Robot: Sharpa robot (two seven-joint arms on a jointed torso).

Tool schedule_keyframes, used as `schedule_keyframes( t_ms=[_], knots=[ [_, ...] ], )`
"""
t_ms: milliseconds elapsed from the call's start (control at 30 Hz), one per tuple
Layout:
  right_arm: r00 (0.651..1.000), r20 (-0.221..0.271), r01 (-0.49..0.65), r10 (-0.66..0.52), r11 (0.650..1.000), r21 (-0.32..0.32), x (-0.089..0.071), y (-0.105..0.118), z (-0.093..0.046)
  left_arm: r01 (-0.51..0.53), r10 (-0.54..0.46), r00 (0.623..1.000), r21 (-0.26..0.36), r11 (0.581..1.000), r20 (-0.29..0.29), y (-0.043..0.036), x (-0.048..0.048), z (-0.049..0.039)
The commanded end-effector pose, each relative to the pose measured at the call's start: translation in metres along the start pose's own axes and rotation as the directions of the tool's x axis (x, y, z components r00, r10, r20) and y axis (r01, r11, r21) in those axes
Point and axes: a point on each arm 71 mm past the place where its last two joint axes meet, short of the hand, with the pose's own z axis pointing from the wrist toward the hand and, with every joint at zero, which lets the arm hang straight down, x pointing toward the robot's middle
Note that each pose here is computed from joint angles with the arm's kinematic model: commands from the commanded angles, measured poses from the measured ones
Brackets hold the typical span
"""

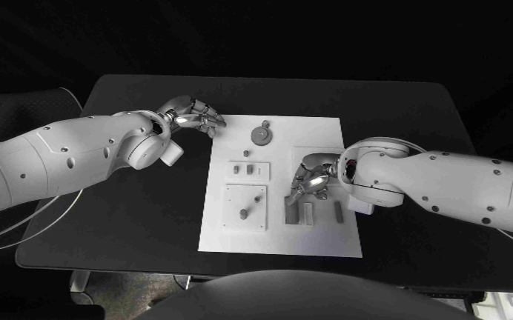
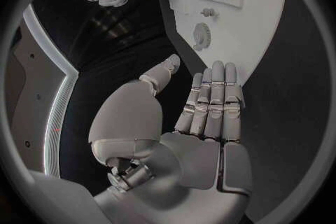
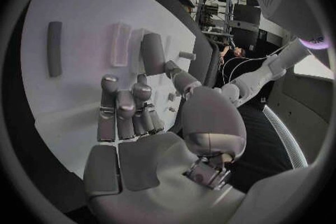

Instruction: Assemble the parts on the task board

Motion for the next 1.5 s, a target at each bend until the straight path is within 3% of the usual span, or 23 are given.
schedule_keyframes(
  t_ms=[33, 1500],
  knots=[
    [1.0, -0.014, 0.003, -0.003, 1.0, -0.007, 0.003, -0.0012, 0.0011, -0.001, 0.001, 1.0, 0.007, 1.0, -0.009, -0.0017, 0.0011, 0.0002],
    [1.0, -0.01, -0.005, 0.004, 0.997, -0.08, 0.0022, -0.0037, -0.0046, -0.006, 0.006, 1.0, -0.01, 1.0, -0.021, -0.0003, 0.0016, 0.0]
  ],
)
